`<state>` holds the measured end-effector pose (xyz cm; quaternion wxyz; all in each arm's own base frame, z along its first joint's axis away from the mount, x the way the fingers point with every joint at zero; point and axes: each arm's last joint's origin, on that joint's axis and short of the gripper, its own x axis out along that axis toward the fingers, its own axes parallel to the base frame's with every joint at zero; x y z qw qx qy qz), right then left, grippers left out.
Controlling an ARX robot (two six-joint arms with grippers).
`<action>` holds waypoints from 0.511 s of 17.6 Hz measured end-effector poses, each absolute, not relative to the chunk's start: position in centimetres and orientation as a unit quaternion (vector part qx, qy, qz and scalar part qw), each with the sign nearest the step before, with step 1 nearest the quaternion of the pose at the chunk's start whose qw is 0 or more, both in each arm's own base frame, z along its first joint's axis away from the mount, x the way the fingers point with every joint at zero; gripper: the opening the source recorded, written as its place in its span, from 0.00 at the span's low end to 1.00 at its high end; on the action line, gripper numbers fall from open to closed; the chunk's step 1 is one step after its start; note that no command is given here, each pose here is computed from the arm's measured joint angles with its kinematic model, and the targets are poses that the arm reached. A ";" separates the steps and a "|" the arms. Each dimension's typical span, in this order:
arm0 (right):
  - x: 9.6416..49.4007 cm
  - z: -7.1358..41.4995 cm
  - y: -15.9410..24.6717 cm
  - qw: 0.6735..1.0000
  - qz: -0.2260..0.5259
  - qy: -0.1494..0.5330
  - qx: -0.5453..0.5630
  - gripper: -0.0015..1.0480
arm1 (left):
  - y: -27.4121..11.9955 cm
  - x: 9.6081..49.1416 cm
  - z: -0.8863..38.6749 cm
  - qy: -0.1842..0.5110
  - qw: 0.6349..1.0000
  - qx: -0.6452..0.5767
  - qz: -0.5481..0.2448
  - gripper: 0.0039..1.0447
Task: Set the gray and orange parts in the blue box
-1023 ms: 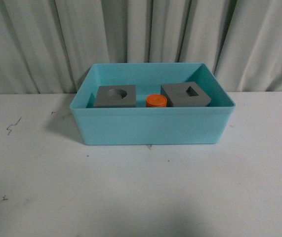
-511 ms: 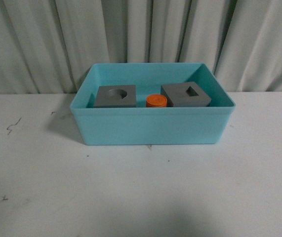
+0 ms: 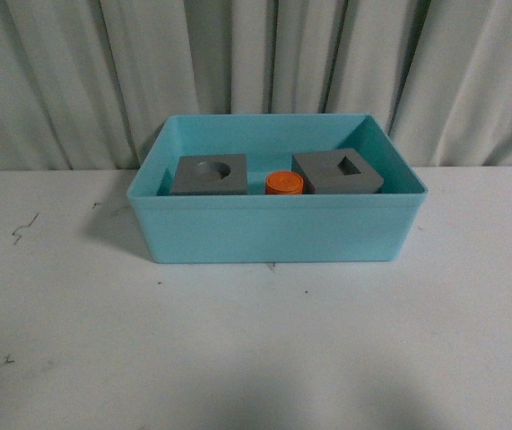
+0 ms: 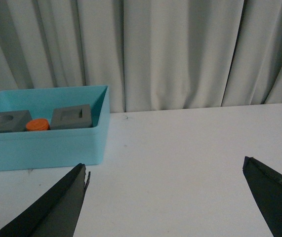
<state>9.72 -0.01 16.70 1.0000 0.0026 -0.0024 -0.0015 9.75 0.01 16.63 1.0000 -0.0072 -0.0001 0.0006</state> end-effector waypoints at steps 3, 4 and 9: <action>9.7 16.7 0.0 1.000 -0.002 -0.002 0.003 0.94 | 0.0 9.7 16.6 0.000 1.000 -0.007 0.001 0.94; 9.7 16.7 0.0 1.000 -0.002 -0.002 0.003 0.94 | 0.0 9.7 16.6 0.000 1.000 -0.007 0.001 0.94; 9.7 16.7 0.0 1.000 -0.002 -0.002 0.003 0.94 | 0.0 9.7 16.6 0.000 1.000 -0.007 0.001 0.94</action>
